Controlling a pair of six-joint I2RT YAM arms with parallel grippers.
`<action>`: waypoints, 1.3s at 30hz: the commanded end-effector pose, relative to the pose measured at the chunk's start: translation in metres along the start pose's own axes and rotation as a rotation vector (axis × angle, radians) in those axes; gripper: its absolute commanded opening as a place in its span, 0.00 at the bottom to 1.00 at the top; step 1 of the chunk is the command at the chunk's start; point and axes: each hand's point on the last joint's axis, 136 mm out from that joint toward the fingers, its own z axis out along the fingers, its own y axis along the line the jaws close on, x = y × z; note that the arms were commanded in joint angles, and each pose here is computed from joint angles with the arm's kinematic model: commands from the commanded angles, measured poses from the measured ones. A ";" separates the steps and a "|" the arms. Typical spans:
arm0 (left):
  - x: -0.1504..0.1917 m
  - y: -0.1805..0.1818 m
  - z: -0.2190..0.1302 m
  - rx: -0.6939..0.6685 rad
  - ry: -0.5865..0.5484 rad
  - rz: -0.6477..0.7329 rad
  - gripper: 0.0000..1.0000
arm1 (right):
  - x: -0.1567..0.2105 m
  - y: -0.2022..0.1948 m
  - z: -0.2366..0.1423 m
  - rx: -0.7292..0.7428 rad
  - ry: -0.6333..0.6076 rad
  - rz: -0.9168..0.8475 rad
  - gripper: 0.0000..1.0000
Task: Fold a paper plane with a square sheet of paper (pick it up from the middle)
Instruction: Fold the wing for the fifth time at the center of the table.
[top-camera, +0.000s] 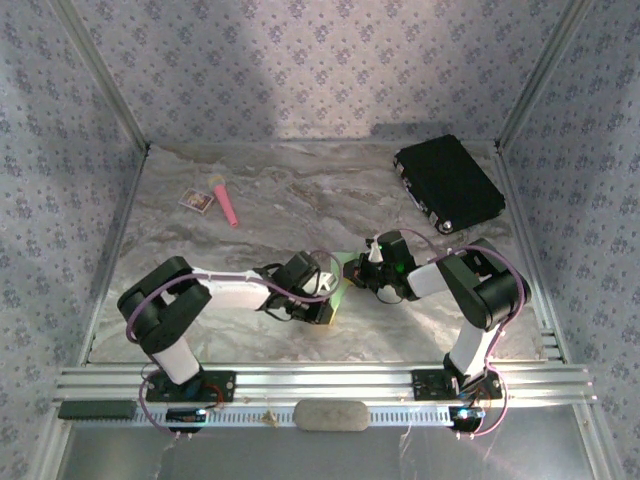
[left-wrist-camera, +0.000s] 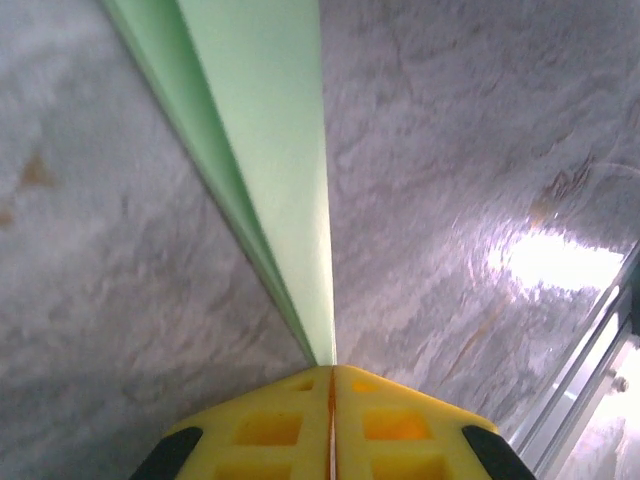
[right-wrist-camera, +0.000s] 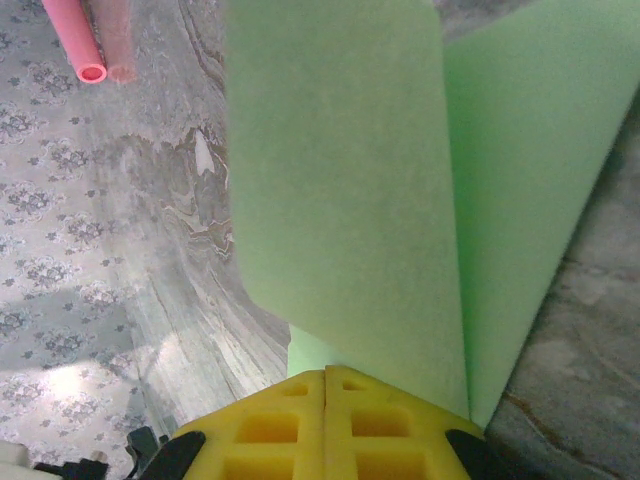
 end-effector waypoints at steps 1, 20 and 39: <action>0.022 0.003 -0.010 -0.027 0.049 -0.024 0.08 | 0.011 -0.044 -0.002 0.165 0.005 0.059 0.00; -0.086 -0.030 -0.024 0.075 -0.177 -0.040 0.07 | 0.011 -0.040 -0.001 0.155 0.003 0.059 0.00; -0.075 0.018 0.007 -0.079 -0.124 -0.110 0.03 | 0.006 -0.029 -0.004 0.123 -0.008 0.047 0.01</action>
